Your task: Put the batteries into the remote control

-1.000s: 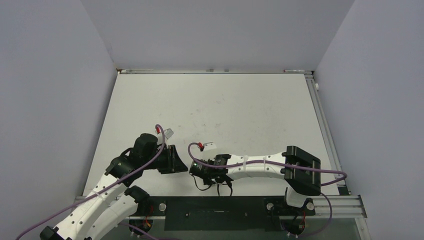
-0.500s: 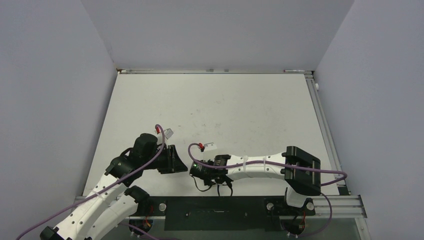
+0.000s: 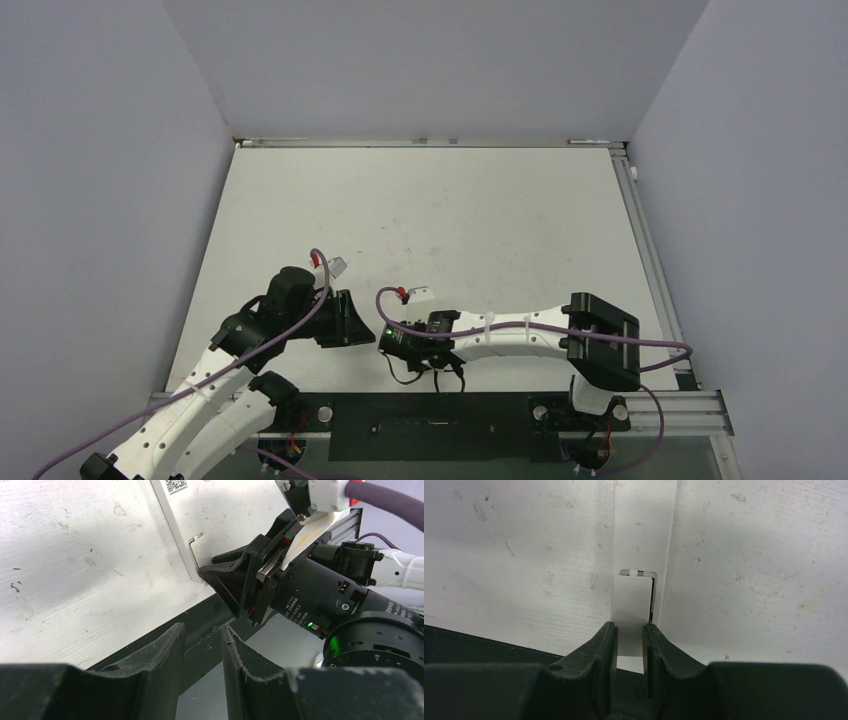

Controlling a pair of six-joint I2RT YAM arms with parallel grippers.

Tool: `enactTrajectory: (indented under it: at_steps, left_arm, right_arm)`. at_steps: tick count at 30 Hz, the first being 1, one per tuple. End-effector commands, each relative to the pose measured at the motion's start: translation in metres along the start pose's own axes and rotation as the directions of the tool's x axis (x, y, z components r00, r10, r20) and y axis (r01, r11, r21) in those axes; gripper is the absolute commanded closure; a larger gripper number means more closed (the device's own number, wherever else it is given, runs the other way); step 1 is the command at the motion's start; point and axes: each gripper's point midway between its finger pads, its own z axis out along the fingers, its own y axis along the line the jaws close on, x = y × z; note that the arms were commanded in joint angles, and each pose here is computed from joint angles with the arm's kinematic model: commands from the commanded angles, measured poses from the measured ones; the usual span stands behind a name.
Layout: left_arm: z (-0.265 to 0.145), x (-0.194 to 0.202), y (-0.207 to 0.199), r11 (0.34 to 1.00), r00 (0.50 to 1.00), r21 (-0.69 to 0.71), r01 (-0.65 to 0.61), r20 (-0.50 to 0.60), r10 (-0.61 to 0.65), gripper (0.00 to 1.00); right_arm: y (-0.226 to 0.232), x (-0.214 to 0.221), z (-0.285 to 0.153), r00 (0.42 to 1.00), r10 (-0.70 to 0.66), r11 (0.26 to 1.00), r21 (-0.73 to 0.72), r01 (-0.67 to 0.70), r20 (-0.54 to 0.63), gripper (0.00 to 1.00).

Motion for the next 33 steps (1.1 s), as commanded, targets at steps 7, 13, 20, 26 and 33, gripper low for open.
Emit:
enactTrajectory:
  at_steps: [7, 13, 20, 26, 33]
  left_arm:
    - [-0.0071, -0.0084, -0.0108, 0.999, 0.999, 0.031, -0.034, 0.029, 0.033, 0.7]
    - [-0.0069, -0.0082, -0.0108, 0.999, 0.999, 0.032, -0.033, 0.027, 0.032, 0.7]
    - [-0.0068, -0.0084, -0.0107, 0.999, 0.999, 0.032, -0.033, 0.027, 0.032, 0.7]
    - [-0.0068, -0.0086, -0.0108, 0.999, 0.999, 0.032, -0.031, 0.029, 0.03, 0.7]
    - [-0.0068, -0.0081, -0.0105, 0.999, 0.999, 0.031, -0.031, 0.026, 0.03, 0.7]
  right_arm:
    - [0.0039, -0.0052, 0.0016, 1.0, 0.0, 1.0, 0.021, 0.0, 0.029, 0.82]
    - [0.0035, -0.0087, -0.0002, 0.999, 0.002, 1.0, 0.026, -0.003, 0.039, 0.78]
    - [0.0026, -0.0126, -0.0048, 0.998, 0.004, 0.999, 0.033, -0.006, 0.056, 0.75]
    - [0.0039, -0.0116, -0.0048, 0.999, -0.001, 0.999, 0.033, -0.001, 0.053, 0.74]
    - [0.0064, -0.0096, -0.0025, 0.999, -0.006, 0.999, 0.032, 0.004, 0.046, 0.73]
